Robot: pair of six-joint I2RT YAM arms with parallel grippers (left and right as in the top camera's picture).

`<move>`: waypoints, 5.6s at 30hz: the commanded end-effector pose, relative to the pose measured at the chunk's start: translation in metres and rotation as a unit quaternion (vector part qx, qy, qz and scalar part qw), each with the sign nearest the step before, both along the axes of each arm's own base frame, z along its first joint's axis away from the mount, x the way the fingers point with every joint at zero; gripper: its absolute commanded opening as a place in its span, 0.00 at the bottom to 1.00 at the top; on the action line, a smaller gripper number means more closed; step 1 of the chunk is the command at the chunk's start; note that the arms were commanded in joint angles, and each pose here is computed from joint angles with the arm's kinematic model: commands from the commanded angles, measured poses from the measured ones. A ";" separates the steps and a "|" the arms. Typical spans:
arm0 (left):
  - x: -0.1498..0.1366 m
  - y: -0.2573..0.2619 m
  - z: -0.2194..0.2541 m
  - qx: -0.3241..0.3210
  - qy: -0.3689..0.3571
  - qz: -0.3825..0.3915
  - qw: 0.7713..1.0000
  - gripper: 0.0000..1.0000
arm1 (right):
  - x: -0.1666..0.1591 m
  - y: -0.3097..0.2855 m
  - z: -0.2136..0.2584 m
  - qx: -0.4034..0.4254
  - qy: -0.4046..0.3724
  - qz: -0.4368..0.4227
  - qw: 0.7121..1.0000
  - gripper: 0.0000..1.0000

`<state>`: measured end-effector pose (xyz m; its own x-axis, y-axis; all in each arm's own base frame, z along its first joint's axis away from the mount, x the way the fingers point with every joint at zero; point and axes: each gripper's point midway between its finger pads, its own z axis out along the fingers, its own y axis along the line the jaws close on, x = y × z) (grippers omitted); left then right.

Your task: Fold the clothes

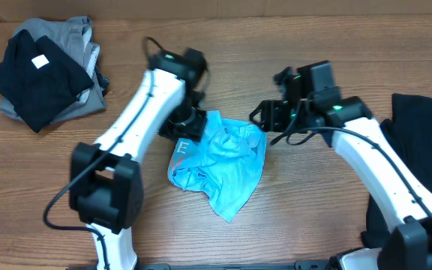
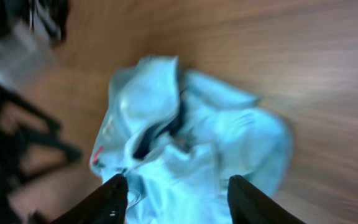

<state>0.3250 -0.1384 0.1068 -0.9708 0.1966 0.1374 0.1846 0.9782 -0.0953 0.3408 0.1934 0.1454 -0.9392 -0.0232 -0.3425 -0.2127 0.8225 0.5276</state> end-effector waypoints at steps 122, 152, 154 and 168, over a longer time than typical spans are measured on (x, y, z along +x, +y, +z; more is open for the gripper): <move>-0.015 -0.039 -0.038 -0.075 0.007 -0.040 0.996 0.65 | -0.031 -0.084 -0.002 -0.031 0.098 -0.117 0.988 0.64; -0.033 -0.035 -0.089 -0.201 0.034 -0.017 0.979 0.83 | 0.006 -0.073 -0.099 -0.111 0.054 -0.132 0.984 0.04; -0.032 -0.033 -0.090 -0.195 0.032 -0.017 0.980 0.83 | 0.013 -0.090 -0.088 -0.103 0.056 -0.160 0.980 0.07; -0.029 -0.012 -0.089 -0.187 0.040 0.015 0.982 0.84 | -0.022 -0.073 -0.079 -0.021 0.125 -0.081 0.989 0.52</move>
